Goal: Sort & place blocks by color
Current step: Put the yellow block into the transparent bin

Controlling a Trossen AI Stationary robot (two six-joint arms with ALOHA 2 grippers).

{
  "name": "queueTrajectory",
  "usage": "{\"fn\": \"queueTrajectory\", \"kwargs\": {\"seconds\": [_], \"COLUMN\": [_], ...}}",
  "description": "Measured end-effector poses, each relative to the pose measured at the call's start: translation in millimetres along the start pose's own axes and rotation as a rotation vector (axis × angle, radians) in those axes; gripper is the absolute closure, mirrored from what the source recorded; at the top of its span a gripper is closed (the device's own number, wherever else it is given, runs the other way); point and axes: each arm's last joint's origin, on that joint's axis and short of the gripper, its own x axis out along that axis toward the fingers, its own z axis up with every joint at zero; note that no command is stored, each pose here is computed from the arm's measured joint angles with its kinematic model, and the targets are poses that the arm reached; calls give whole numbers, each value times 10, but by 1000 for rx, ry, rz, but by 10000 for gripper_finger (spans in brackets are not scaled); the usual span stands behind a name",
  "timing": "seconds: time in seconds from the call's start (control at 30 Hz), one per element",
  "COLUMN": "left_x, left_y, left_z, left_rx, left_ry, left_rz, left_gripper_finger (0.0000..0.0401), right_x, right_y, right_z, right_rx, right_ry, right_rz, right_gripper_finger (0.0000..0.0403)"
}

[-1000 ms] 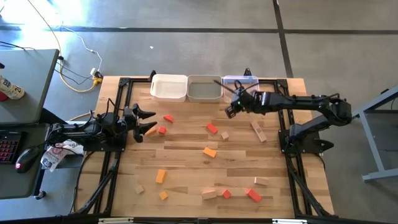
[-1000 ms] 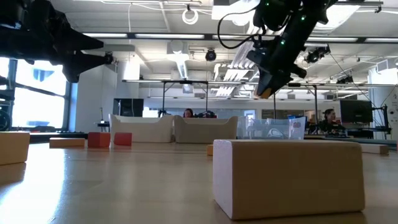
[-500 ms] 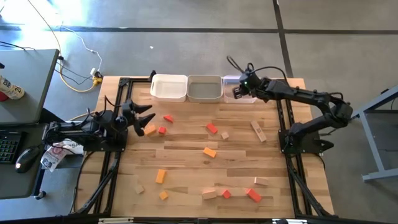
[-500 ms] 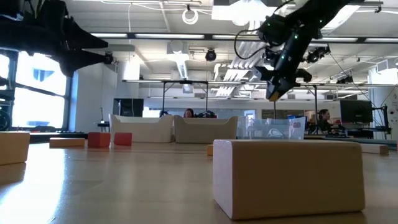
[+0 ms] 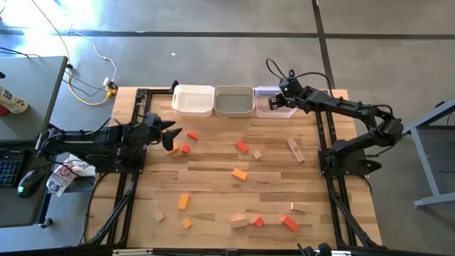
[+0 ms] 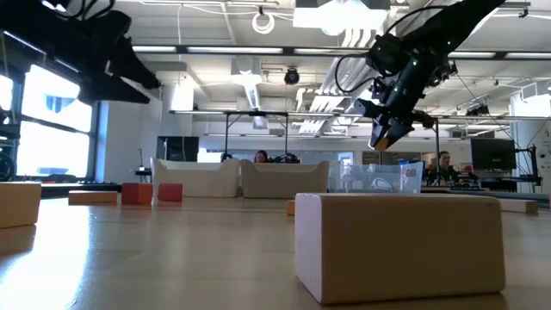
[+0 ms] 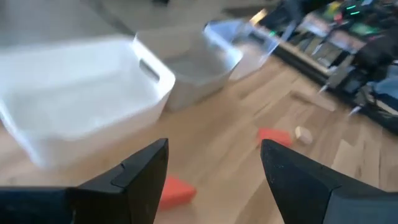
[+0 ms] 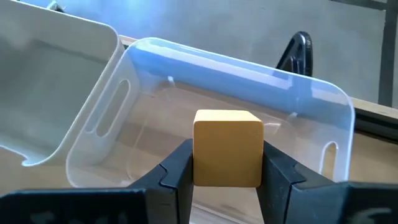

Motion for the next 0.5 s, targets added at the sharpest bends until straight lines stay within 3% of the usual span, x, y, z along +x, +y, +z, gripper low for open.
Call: {"fn": "queueTrajectory", "kwargs": {"seconds": [0.5], "left_x": [168], "left_y": [-208], "left_z": [57], "left_rx": [-148], "left_ry": [431], "left_rz": [166], "left_gripper_finger": [156], "right_x": [406], "right_y": [52], "right_z": [-154], "right_rx": [-4], "right_ry": [107], "right_rz": [-58], "right_gripper_finger": [293]}}
